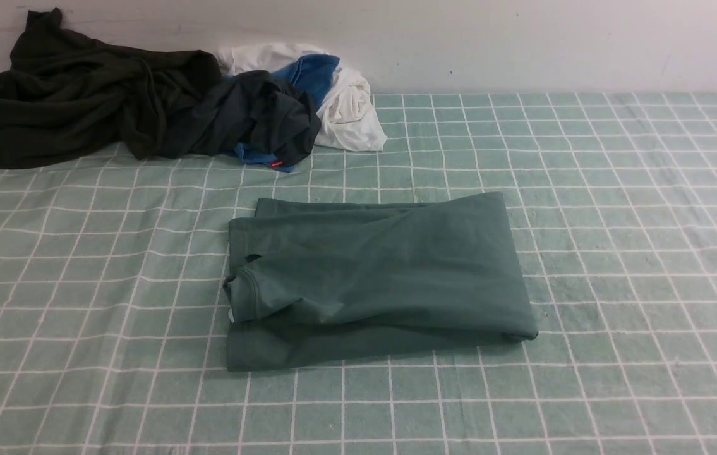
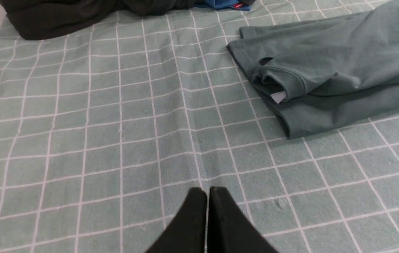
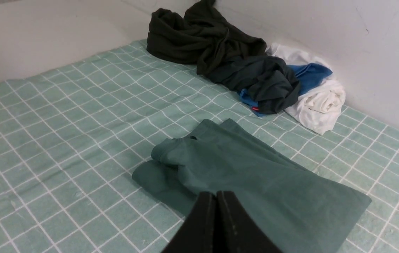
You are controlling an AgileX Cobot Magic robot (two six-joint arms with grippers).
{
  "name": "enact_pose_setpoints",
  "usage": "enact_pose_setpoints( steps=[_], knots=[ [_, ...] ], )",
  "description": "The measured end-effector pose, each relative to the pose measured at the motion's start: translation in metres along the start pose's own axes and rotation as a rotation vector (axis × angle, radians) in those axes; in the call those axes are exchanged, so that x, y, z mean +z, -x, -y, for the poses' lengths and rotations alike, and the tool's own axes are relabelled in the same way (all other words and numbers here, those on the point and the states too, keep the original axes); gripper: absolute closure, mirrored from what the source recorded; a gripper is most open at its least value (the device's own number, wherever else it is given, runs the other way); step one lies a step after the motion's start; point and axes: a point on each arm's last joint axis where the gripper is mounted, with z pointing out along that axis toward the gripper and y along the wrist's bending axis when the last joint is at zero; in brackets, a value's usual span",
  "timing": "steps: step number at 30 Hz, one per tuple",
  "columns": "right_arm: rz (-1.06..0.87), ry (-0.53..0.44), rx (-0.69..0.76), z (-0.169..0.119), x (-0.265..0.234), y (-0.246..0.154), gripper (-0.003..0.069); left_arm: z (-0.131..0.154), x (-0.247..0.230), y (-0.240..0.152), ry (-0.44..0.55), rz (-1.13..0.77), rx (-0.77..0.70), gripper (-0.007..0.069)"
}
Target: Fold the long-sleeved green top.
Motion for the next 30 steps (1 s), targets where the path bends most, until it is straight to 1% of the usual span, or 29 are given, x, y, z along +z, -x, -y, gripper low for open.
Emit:
enact_pose_setpoints(
  steps=[3, 7, 9, 12, 16, 17, 22, 24, 27, 30],
  knots=[
    [0.057, -0.004, 0.008, 0.0, 0.005, -0.007, 0.0671, 0.0, 0.0, 0.0, -0.001, 0.0, -0.001, 0.0629],
    [0.157, -0.055, 0.034, 0.004, 0.015, -0.045, 0.0671, 0.0, 0.0, 0.0, -0.001, 0.0, -0.001, 0.0629],
    [0.23, -0.122, 0.073, 0.01, 0.013, -0.065, 0.0671, 0.0, 0.0, 0.0, -0.001, 0.0, -0.001, 0.0629],
    [0.282, -0.252, 0.131, 0.02, 0.008, -0.1, 0.0671, 0.0, 0.0, 0.0, -0.001, 0.0, -0.001, 0.0629],
    [0.282, -0.45, 0.178, 0.028, -0.002, -0.142, 0.0671, 0.0, 0.0, 0.0, -0.001, 0.0, -0.001, 0.0629],
    [0.274, -0.519, 0.189, 0.03, -0.006, -0.154, 0.0672, 0.0, 0.0, 0.0, -0.001, 0.0, -0.001, 0.0629],
    [0.23, -0.7, 0.257, 0.032, -0.014, -0.189, 0.0673, 0.0, 0.0, 0.0, -0.001, 0.0, -0.001, 0.0629],
    [0.192, -0.746, 0.285, 0.033, -0.014, -0.201, 0.0673, 0.0, 0.0, 0.0, -0.001, -0.001, -0.001, 0.0629],
    [0.179, -0.774, 0.294, 0.034, -0.014, -0.205, 0.0673, 0.0, 0.0, 0.0, -0.001, -0.001, -0.001, 0.0629],
    [0.146, -0.782, 0.297, 0.034, -0.014, -0.207, 0.0673, 0.0, 0.0, 0.0, -0.001, -0.001, -0.001, 0.0629]
  ],
)
